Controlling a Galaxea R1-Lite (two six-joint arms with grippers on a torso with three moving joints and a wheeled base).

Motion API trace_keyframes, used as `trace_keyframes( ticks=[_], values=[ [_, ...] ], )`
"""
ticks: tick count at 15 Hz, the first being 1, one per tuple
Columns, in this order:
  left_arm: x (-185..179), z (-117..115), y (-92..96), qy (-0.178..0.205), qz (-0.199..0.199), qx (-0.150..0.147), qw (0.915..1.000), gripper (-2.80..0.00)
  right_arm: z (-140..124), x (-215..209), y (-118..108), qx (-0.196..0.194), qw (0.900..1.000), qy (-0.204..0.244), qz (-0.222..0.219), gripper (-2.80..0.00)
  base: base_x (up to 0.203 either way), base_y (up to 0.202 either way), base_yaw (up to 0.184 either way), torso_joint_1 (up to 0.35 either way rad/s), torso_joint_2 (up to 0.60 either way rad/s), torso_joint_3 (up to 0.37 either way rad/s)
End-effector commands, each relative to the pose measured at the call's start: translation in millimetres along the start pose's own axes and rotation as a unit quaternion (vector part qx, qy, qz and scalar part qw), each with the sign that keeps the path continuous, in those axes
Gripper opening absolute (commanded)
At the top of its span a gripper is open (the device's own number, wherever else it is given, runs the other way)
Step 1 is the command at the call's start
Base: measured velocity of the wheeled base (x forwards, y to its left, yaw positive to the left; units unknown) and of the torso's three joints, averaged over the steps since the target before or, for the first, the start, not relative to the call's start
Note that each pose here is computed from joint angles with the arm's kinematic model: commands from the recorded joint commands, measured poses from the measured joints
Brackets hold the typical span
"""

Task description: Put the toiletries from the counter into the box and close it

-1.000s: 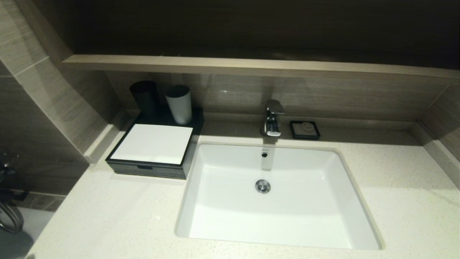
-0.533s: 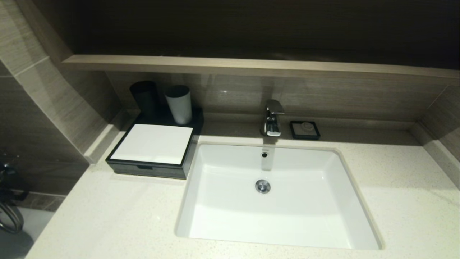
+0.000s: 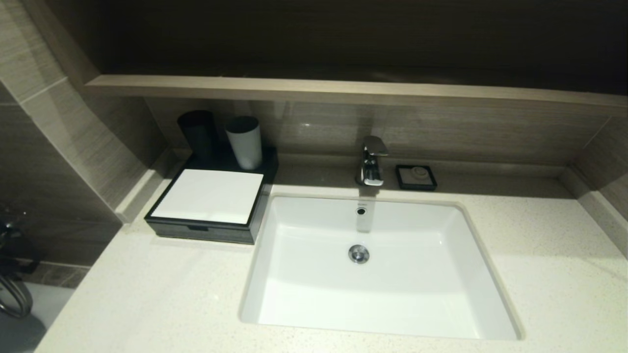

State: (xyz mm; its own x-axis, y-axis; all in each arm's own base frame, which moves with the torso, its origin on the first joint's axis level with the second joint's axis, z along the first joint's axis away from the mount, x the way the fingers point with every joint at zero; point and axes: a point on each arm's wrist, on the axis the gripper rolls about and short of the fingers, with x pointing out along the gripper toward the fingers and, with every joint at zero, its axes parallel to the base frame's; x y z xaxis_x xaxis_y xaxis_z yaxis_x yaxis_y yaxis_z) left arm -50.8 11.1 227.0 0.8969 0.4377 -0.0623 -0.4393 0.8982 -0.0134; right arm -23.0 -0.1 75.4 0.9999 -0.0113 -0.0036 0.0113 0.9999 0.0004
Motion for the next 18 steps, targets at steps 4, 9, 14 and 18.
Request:
trace_keyframes(
  ticks=[4,9,14,18],
  values=[
    [-6,-12,0.5,-0.028,-0.070,-0.014,0.9971,-2.80,0,0,0,0.000,1.000,0.000,0.000,-2.80,0.000,0.000,0.000,0.000,0.00,0.000],
    [-1,-29,-5.1,-0.034,-0.141,-0.014,0.9893,-2.80,0,0,0,0.000,1.000,0.000,0.000,-2.80,0.000,0.000,0.000,0.000,0.00,0.000],
    [1,-53,-6.2,-0.036,-0.164,0.007,0.9858,-2.80,0,0,0,0.000,1.000,0.000,0.000,-2.80,0.000,0.000,0.000,0.000,0.00,0.000],
    [3,-81,-7.6,-0.038,-0.182,0.035,0.9819,-2.80,0,0,0,0.001,1.000,0.000,0.000,-2.80,0.000,0.000,0.000,0.000,0.00,0.000]
  ],
)
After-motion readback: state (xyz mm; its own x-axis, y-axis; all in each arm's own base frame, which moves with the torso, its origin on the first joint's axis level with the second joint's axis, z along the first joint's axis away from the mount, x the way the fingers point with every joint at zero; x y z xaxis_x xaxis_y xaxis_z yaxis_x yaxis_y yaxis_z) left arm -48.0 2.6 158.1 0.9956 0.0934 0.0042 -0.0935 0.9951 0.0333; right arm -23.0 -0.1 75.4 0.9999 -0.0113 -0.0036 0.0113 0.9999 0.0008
